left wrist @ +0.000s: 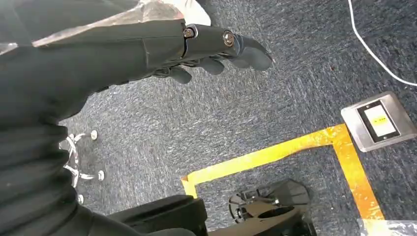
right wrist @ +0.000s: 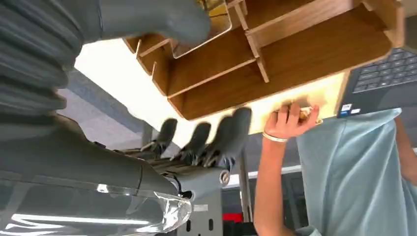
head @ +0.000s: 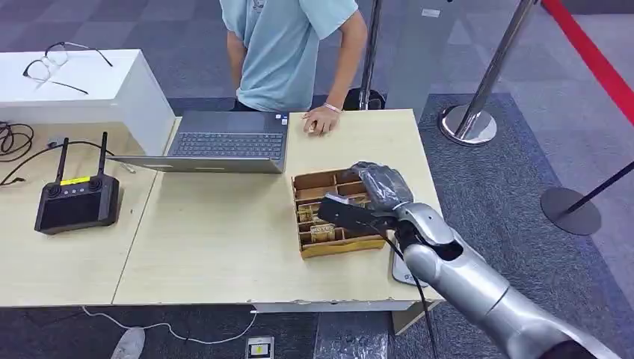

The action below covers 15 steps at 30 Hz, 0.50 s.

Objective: Pass the card to the sensor for recognition and then transmit it.

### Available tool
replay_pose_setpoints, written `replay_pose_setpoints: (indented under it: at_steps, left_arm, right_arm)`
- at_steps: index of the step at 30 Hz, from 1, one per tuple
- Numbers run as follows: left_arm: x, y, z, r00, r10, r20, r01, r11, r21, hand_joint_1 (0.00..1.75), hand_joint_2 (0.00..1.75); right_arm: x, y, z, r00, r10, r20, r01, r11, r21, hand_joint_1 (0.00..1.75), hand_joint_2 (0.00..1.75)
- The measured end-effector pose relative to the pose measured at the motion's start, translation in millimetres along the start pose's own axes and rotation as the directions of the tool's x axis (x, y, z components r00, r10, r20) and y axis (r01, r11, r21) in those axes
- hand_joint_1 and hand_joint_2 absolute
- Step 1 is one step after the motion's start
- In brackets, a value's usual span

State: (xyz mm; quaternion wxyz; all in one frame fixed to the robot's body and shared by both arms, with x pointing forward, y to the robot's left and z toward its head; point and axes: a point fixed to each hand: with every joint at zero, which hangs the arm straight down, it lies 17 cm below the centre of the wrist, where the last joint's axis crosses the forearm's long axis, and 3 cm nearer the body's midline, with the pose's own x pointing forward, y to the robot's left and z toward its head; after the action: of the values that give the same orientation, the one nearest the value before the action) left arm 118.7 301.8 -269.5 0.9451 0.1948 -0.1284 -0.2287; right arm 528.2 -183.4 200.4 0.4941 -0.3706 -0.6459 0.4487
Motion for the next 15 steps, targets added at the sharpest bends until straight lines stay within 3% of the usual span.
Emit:
replay_pose_setpoints:
  at_steps: [5,9,15]
  left_arm:
    - [0.1,0.1,0.0,1.0,0.0,0.001,0.0,1.0,0.0,0.0,1.75]
    - [0.0,0.2,0.0,1.0,0.002,0.0,-0.002,1.0,0.001,0.0,1.75]
    - [-0.5,0.0,0.0,1.0,0.002,-0.003,-0.002,1.0,0.0,0.0,1.75]
  right_arm:
    - [-4.7,8.0,0.7,1.0,0.008,-0.01,-0.008,1.0,0.016,0.56,1.75]
    - [-6.6,15.5,1.7,1.0,0.015,-0.014,-0.014,0.999,0.03,0.73,1.75]
    - [-8.8,24.1,3.2,1.0,0.017,-0.019,-0.016,0.999,0.045,0.66,1.75]
